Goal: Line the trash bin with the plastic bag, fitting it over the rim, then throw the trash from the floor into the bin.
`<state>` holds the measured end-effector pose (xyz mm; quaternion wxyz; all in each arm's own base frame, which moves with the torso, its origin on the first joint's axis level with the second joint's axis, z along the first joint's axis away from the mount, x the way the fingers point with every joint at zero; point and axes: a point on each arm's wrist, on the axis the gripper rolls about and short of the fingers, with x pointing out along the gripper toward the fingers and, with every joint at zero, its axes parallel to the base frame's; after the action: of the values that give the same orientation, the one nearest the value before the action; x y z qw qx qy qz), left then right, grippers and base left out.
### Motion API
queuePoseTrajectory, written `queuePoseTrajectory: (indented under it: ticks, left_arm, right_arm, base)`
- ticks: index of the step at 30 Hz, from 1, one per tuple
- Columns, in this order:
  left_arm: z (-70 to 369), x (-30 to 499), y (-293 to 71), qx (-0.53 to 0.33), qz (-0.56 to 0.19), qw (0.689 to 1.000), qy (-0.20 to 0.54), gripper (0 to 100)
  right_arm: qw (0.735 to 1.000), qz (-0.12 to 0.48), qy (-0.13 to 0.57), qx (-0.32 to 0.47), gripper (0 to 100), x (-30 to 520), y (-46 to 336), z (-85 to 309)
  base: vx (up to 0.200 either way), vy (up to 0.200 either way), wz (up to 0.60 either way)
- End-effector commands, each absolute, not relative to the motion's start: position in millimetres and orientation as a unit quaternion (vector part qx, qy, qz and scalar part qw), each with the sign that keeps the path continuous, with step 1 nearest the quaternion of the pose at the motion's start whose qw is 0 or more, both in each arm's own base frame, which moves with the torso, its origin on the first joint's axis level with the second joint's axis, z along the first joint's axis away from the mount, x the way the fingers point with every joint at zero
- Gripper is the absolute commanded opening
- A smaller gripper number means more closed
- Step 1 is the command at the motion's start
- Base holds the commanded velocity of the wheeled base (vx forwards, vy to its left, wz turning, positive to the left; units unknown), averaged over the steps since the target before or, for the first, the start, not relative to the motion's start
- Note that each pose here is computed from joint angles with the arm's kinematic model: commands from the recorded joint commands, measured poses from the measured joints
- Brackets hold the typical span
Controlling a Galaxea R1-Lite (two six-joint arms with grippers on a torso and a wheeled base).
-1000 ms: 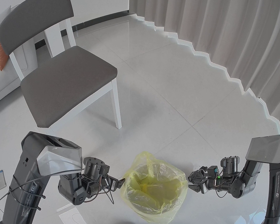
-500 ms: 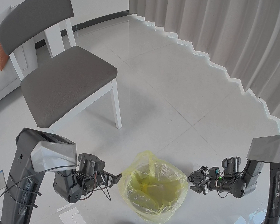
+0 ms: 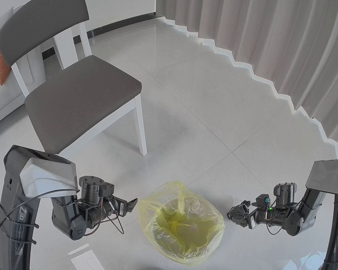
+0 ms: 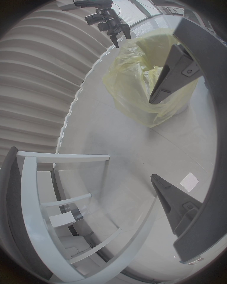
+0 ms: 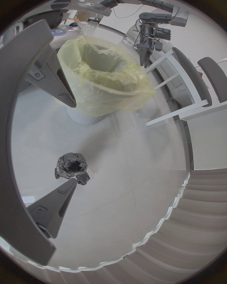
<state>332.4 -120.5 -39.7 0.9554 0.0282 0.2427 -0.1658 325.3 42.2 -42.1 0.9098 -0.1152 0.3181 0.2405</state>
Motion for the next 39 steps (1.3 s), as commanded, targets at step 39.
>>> queuePoseTrajectory:
  ticks: [39]
  left_arm:
    - [-71.3,360.6,-172.4,0.046,-0.206,0.942,0.261,100]
  right_arm:
    - [0.902,0.287,0.291,-0.137,100,328.2,82.2,-39.8]
  base:
    - [0.0,0.0,0.0]
